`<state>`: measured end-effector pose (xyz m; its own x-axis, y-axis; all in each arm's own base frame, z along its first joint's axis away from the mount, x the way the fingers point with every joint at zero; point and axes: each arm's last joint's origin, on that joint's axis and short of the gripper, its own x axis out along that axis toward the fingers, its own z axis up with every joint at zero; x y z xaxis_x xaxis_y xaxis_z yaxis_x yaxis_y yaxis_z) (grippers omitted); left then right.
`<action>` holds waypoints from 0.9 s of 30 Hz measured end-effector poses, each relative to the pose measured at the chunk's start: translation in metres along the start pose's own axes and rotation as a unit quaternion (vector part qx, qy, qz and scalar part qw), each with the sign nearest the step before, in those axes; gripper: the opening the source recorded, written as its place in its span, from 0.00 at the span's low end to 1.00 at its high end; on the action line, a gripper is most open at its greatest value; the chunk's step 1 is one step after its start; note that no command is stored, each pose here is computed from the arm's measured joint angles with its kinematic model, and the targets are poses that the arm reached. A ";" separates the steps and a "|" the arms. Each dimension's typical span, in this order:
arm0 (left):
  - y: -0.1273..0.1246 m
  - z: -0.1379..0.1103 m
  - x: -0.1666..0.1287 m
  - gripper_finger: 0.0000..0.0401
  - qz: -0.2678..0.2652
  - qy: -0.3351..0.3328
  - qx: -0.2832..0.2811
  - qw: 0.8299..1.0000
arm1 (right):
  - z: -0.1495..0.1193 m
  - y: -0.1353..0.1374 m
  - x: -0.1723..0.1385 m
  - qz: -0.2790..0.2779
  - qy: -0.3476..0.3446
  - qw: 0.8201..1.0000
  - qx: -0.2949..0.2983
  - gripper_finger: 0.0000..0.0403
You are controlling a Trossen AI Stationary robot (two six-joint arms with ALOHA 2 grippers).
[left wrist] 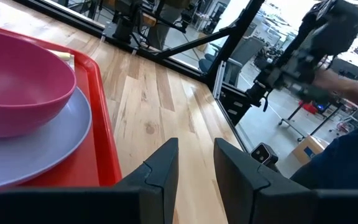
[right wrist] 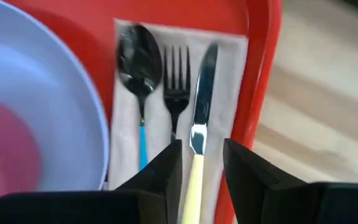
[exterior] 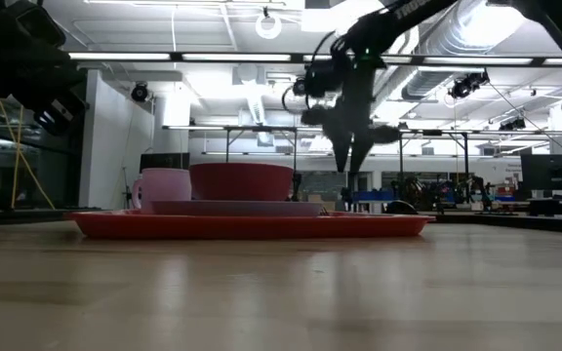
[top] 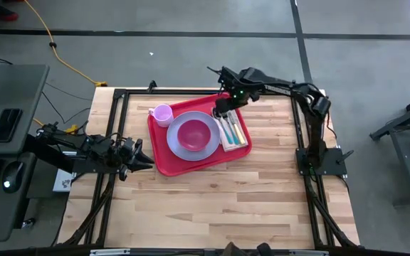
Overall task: Set up tray
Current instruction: Return to Home Position
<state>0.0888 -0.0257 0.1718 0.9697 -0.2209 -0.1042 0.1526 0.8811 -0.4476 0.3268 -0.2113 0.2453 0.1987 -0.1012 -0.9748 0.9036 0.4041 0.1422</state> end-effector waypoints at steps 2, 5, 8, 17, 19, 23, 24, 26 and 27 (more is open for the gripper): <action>0.000 0.000 0.000 0.33 0.000 0.000 0.000 1.000 | -0.002 0.001 -0.016 -0.004 -0.020 0.999 -0.026 0.23; 0.000 0.000 0.000 0.33 0.000 0.000 0.000 1.000 | -0.006 -0.001 -0.042 -0.019 -0.057 0.996 -0.070 0.23; 0.000 0.000 0.000 0.33 0.000 0.000 -0.004 1.000 | -0.015 -0.008 -0.067 -0.046 -0.083 0.990 -0.103 0.23; -0.001 0.000 0.000 0.33 -0.009 0.006 -0.007 1.000 | -0.061 -0.037 -0.147 -0.122 -0.181 0.970 -0.104 0.23; -0.001 0.000 0.000 0.33 -0.017 0.009 0.000 1.000 | -0.075 -0.044 -0.159 -0.117 -0.201 0.967 -0.104 0.23; -0.001 0.000 0.000 0.33 -0.024 0.009 0.003 1.000 | -0.104 -0.060 -0.164 -0.058 -0.228 0.965 -0.116 0.23; -0.002 0.000 0.000 0.33 -0.024 0.008 0.005 1.000 | -0.112 -0.064 -0.161 -0.036 -0.235 0.964 -0.119 0.23; -0.002 0.000 0.000 0.33 -0.025 0.007 0.015 1.000 | -0.127 -0.072 -0.153 0.013 -0.254 0.959 -0.123 0.23; -0.002 0.000 0.000 0.33 -0.025 0.006 0.021 0.999 | -0.134 -0.076 -0.148 0.039 -0.262 0.956 -0.123 0.23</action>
<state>0.0887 -0.0272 0.1725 0.9584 -0.2700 -0.0927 0.2094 0.8856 -0.4145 0.1777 -0.1050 0.3556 0.4825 -0.4784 -0.7337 0.7750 0.6236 0.1030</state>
